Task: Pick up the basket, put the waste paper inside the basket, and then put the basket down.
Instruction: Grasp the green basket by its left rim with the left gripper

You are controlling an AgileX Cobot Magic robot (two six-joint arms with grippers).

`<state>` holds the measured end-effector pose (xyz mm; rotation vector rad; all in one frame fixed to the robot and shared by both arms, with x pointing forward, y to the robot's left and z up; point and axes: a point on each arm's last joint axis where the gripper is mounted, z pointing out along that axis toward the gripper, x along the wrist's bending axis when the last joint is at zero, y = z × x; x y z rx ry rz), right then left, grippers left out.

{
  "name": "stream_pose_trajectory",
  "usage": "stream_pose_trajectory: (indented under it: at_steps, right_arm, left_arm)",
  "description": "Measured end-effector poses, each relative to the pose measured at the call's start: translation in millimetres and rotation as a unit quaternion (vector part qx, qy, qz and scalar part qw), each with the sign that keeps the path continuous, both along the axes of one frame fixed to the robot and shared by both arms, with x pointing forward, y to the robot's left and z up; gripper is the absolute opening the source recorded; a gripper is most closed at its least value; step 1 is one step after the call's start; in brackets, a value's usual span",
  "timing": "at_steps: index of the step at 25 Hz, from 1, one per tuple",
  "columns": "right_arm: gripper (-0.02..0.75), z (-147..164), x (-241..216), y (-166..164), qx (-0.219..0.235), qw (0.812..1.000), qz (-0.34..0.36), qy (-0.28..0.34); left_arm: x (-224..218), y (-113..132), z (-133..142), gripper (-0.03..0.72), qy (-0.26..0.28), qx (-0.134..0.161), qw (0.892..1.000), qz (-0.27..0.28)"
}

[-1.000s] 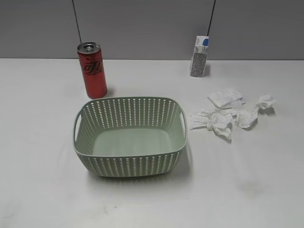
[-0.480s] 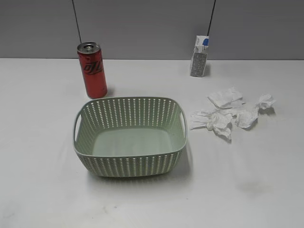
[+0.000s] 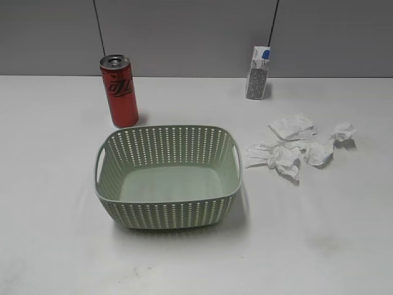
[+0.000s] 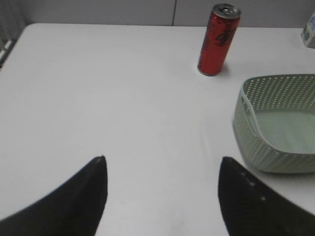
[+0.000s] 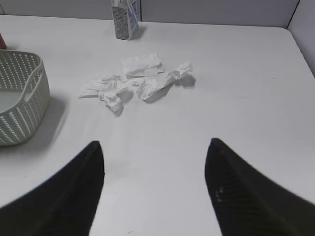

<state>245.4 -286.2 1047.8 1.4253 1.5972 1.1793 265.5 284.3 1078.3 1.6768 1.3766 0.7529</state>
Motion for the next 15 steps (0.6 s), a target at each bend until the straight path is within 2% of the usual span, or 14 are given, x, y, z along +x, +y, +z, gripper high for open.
stream_pose_trajectory:
  at_steps: [5,9,15]
  right_arm:
    - [0.487,0.0,0.0,0.0,0.000,1.000,0.000,0.000]
    - [0.487,-2.7,-0.3,0.2,-0.001,1.000,0.001,0.012]
    - [0.487,-3.8,-0.3,0.2,-0.002,1.000,0.002,0.015]
  left_arm:
    - [45.4,-12.9,5.5,0.535,0.057,-0.043,0.997,-0.039]
    - [86.8,-23.1,7.4,0.535,0.129,-0.041,0.989,-0.053]
    - [148.5,-46.2,17.1,0.535,0.183,-0.027,0.979,-0.085]
